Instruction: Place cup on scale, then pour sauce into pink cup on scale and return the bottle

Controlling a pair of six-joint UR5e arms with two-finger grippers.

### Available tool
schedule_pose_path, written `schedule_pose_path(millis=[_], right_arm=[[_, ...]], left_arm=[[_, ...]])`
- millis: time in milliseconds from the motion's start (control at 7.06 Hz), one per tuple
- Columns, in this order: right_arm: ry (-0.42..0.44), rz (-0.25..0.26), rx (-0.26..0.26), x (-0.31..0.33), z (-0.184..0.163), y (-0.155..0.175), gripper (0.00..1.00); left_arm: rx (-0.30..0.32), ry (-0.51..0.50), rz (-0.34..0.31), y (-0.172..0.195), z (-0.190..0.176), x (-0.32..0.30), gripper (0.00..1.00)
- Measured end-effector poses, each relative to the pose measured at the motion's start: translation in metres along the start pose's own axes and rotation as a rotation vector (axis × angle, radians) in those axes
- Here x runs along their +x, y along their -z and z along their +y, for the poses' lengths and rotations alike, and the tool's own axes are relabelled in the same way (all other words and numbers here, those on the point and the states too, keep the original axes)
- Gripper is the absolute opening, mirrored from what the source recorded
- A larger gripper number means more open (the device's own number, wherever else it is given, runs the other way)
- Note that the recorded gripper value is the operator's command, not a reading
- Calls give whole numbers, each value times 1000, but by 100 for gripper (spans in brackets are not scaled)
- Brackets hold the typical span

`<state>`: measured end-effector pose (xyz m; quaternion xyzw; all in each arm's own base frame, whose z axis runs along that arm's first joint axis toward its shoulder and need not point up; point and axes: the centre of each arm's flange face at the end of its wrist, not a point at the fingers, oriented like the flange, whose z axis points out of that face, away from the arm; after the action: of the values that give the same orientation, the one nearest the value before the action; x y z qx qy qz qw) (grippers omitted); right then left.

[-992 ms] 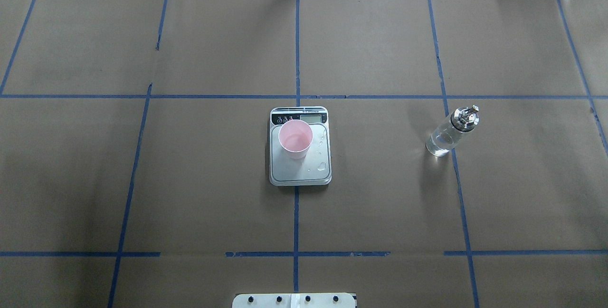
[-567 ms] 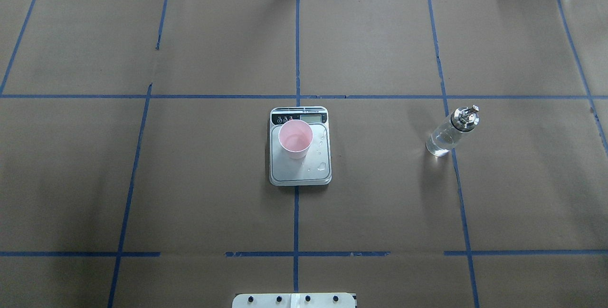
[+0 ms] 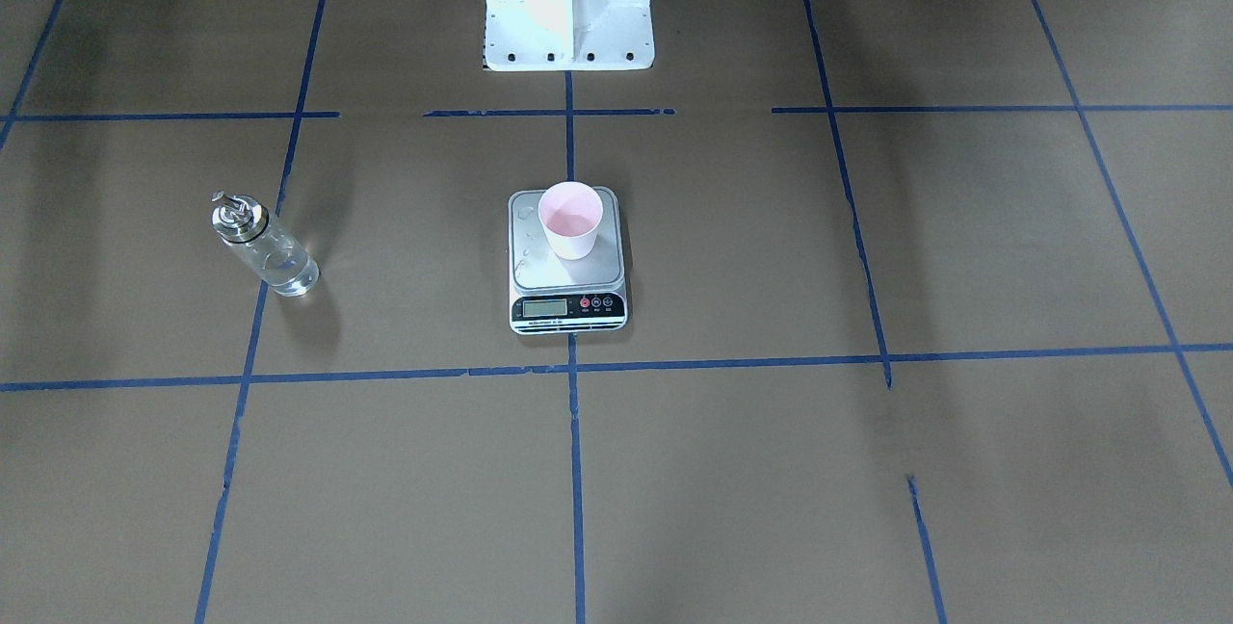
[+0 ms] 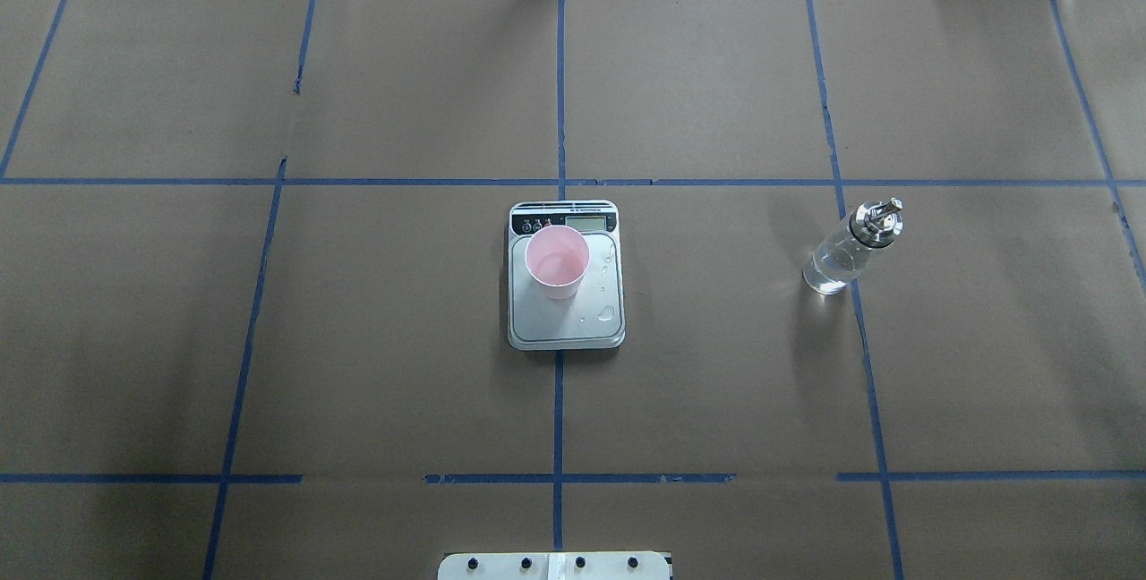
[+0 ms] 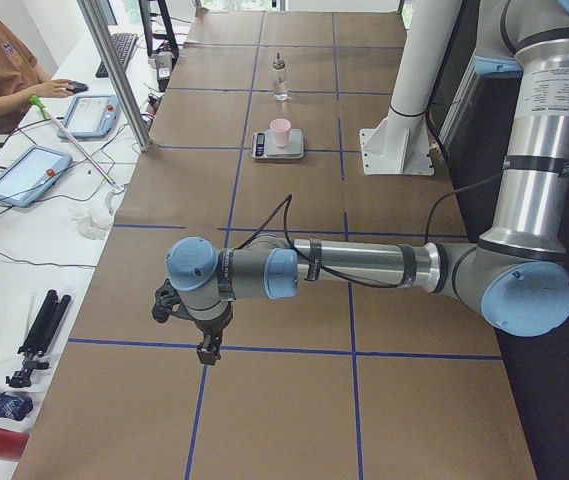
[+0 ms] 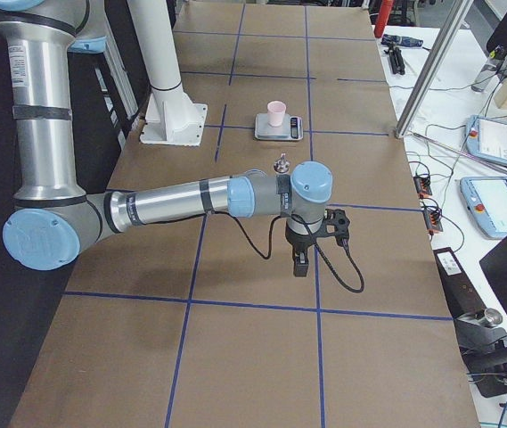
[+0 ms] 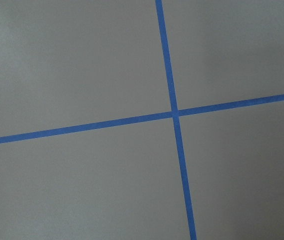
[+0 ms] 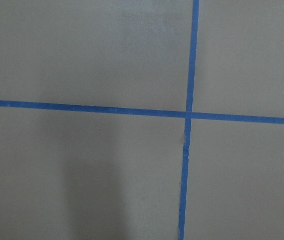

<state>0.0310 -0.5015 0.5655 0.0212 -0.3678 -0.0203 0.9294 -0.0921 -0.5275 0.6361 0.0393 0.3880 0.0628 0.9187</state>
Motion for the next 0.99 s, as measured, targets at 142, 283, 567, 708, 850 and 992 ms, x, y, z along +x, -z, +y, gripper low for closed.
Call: schedule_pose_path(millis=[142,283,567,708,850,992], right_arm=[[0,2,0,-1,-1,0,100],[-3,3,0,-2,-2,-1,100],[-4,4,-1,-2,-2,-1,100],[-2,4,-2,-2,-1,-1,100],[-1,3,-2,-2,0,-2,100],[0,0,-4,-1,2,-2,100]], left_arm=[[13,26,2,4,-3,4,100],[33,46,1,6,-6,9,100],[59,51,2,8,-8,13,100],[61,53,0,8,-8,13,100],[56,52,-2,5,-9,12,100],[47,47,-3,0,-9,11,100]])
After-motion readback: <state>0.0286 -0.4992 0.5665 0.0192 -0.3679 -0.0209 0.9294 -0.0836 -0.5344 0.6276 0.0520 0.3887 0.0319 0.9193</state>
